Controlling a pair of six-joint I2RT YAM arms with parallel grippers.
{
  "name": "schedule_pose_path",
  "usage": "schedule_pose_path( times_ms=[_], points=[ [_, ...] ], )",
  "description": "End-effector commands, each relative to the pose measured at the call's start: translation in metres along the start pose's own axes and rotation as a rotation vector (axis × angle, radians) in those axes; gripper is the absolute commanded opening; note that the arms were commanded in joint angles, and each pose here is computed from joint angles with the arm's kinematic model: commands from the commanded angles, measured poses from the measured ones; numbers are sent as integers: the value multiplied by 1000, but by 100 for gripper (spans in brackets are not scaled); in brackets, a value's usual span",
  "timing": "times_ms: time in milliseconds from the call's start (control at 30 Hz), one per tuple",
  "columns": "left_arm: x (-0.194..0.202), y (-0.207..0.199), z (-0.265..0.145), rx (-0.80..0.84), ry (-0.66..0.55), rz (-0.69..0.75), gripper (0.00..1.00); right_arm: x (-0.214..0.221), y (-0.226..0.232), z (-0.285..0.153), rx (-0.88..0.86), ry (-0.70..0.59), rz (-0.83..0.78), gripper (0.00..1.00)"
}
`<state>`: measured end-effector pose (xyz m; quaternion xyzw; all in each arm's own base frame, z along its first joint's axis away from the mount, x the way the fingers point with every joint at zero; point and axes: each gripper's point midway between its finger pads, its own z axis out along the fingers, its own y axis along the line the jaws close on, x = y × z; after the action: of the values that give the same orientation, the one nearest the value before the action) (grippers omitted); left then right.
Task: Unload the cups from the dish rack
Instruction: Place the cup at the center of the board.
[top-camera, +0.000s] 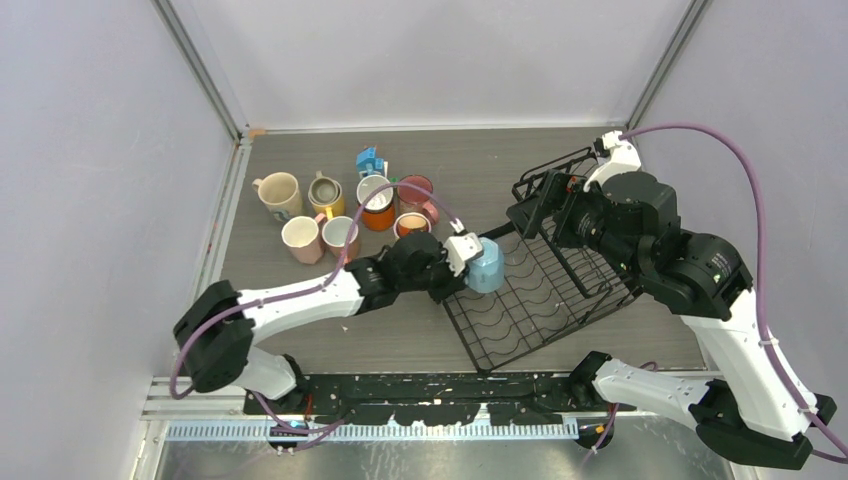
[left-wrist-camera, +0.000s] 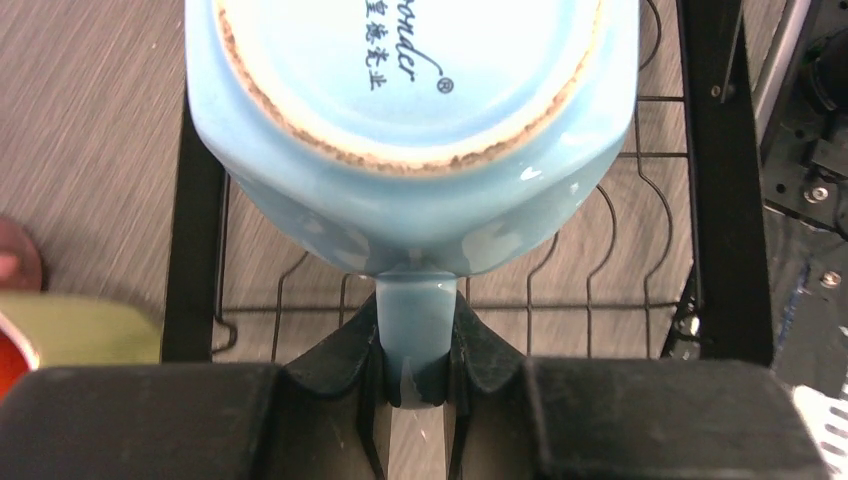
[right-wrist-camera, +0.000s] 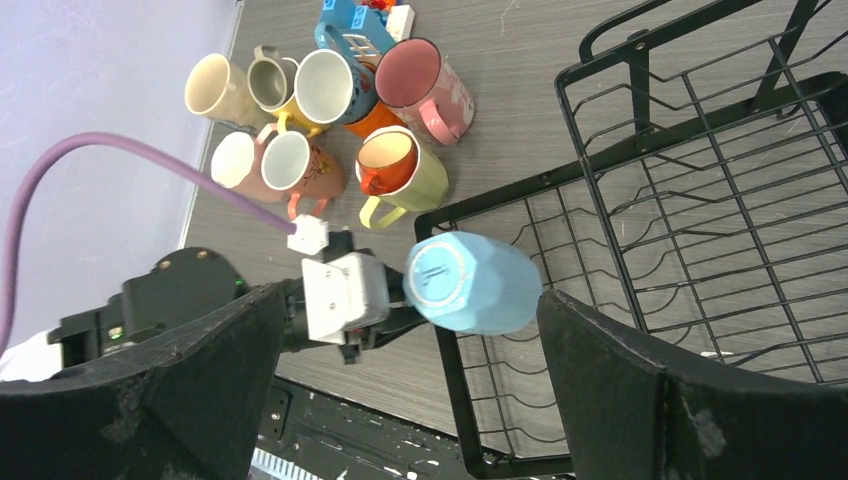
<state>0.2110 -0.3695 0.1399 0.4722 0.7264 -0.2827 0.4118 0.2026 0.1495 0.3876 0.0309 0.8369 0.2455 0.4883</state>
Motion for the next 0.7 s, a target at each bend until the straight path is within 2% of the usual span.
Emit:
schedule_pose_path(
  times_ms=[0,267,467,667],
  points=[
    [-43,1,-43,-50,-150,-53,0,-13,10,1,-38,-49,22,100],
    [-19,3,-102,-147,-106,-173,0,-11,13,7,-44,-45,23,100],
    [12,20,-142,-309,-85,-280,0,-11,16,10,-50,-40,16,100],
    [43,36,-164,-461,-35,-374,0,-7,16,18,-41,-18,3,100]
  ],
)
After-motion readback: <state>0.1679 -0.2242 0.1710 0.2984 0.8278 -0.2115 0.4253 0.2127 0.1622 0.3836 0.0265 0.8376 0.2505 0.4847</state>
